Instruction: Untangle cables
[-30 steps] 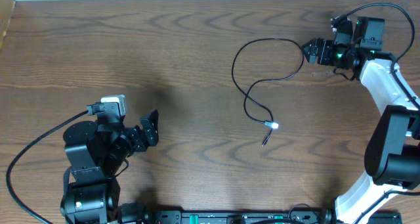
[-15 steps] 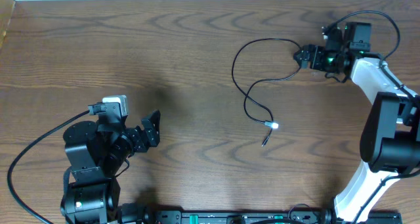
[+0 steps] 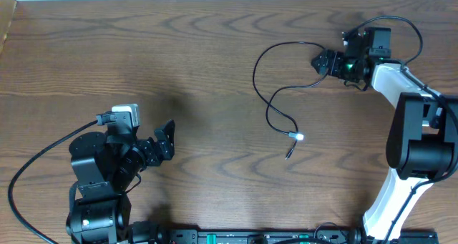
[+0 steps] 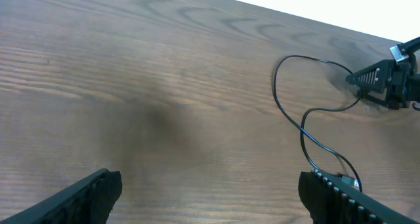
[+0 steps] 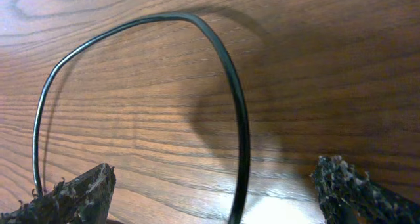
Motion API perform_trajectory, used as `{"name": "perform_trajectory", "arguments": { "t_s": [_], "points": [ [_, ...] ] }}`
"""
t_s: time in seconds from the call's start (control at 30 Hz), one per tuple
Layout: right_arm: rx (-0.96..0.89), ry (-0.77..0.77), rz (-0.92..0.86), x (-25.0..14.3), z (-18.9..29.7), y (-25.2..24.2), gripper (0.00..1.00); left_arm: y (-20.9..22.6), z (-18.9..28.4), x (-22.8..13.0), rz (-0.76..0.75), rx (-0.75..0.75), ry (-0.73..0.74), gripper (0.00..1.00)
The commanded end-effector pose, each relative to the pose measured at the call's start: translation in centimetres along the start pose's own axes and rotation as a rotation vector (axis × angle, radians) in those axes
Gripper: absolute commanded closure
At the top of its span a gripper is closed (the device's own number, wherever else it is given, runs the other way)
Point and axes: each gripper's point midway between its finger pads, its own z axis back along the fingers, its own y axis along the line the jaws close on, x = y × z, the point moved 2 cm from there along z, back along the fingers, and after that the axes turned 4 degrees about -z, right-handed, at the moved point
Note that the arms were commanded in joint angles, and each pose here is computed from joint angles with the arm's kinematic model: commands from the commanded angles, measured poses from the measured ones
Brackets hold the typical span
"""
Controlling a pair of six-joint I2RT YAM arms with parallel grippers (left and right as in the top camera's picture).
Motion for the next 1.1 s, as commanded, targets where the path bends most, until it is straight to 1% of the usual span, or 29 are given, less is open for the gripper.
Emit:
{"name": "perform_trajectory", "arguments": {
  "t_s": [0.0,0.13,0.23,0.33,0.5,0.53,0.57,0.6,0.63,0.67,0.7,0.9,0.97,1.07],
  "points": [
    [0.016,0.012,-0.007,-0.1,-0.9,0.5,0.07,-0.3,0.0,0.0,0.006,-0.018,-0.001,0.09],
    [0.025,0.025,-0.003,-0.6,-1.8,0.6,0.12,-0.3,0.0,0.0,0.007,-0.018,0.001,0.09],
    [0.030,0.022,0.006,-0.7,-2.3,0.7,0.18,-0.3,0.0,-0.1,0.009,-0.018,0.006,0.09],
    [0.040,0.006,0.023,-0.5,-2.7,1.1,0.20,-0.3,0.0,-0.2,0.010,-0.018,0.008,0.09],
    [0.049,-0.012,0.046,-0.2,-3.0,1.8,0.28,-0.3,0.0,-0.3,0.012,-0.017,0.013,0.08],
    [0.047,-0.013,0.046,-0.2,-3.0,1.8,0.33,-0.3,0.0,-0.3,0.012,-0.017,0.013,0.08],
    [0.041,-0.012,0.045,-0.2,-3.0,1.7,0.39,-0.3,0.0,-0.3,0.012,-0.018,0.013,0.08],
    [0.030,-0.012,0.041,-0.2,-3.0,1.6,0.49,-0.3,0.0,-0.3,0.012,-0.018,0.013,0.08],
    [0.011,-0.012,0.023,-0.3,-3.0,1.3,0.65,-0.3,0.0,-0.4,0.014,-0.018,0.017,0.08],
    [-0.014,-0.009,0.000,-0.4,-3.0,0.9,0.91,-0.3,0.0,-0.5,0.016,-0.018,0.022,0.08],
    [-0.034,-0.006,-0.018,-0.6,-3.0,0.6,0.99,-0.3,0.0,-0.6,0.019,-0.017,0.028,0.08],
    [-0.068,0.048,-0.047,-1.6,-2.2,0.5,0.99,-0.3,0.1,-1.5,0.035,-0.015,0.066,0.08],
    [-0.068,0.048,-0.040,-1.1,-1.1,1.2,0.99,-0.3,0.1,-1.7,0.037,-0.014,0.073,0.08],
    [-0.064,0.023,0.007,0.5,1.9,3.2,0.99,-0.3,0.1,-1.9,0.041,-0.014,0.081,0.08]
  ]
}}
